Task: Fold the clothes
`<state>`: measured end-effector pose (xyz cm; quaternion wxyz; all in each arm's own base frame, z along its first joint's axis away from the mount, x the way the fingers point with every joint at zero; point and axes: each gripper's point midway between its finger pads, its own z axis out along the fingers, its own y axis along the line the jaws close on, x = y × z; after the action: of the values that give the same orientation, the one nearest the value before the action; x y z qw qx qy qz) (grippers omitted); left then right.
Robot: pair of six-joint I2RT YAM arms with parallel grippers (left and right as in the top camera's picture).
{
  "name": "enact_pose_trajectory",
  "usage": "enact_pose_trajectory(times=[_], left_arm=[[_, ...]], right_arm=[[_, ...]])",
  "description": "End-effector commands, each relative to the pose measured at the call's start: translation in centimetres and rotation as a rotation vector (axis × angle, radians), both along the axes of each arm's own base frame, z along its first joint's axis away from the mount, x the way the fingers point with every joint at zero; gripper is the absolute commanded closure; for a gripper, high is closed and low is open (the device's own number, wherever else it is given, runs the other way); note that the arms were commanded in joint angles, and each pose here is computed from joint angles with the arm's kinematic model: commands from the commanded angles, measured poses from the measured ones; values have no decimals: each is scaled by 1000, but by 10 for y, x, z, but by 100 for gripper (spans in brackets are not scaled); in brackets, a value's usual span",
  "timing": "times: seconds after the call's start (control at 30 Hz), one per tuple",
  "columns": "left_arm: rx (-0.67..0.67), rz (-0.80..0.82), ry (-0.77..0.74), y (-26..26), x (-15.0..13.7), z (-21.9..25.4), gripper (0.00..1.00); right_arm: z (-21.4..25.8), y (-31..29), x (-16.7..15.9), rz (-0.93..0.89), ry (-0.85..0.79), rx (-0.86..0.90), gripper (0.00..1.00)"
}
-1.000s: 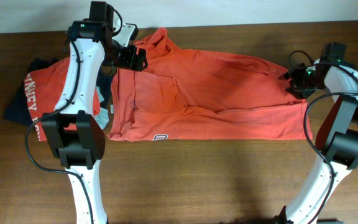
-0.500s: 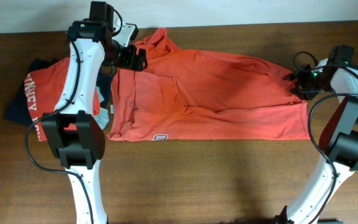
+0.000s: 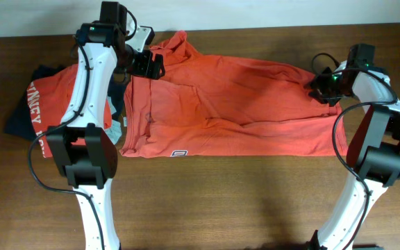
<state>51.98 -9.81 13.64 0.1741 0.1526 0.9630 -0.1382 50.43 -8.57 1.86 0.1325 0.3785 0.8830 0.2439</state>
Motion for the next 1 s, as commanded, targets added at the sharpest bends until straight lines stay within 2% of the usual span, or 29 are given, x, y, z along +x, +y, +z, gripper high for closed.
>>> enact_pose_trajectory(times=[0.0,0.07,0.2,0.33,0.5,0.7,0.97], left_arm=[[1,7,-2,0,1,1,4],[1,7,-2,0,1,1,3],[2,7,1,0,0,0,4],[1,7,2,0,0,0,4],[-1,7,-14,-1,3,2,1],[-3,7,-37,-1,9,4,1],[-9,7,-94,-3,21,9,1]], right_arm=[[-9,-6,-1,-23,20,-14,87],[1,-8,5,13,-24,-10,96],[45,-3,17,120,-175,43,96],[79,-7,7,140,-200,24,96],[90,-16,-37,121,-43,-56,96],[85,-9,-82,204,117,-76,96],[75,-21,-114,196,280,-154,96]])
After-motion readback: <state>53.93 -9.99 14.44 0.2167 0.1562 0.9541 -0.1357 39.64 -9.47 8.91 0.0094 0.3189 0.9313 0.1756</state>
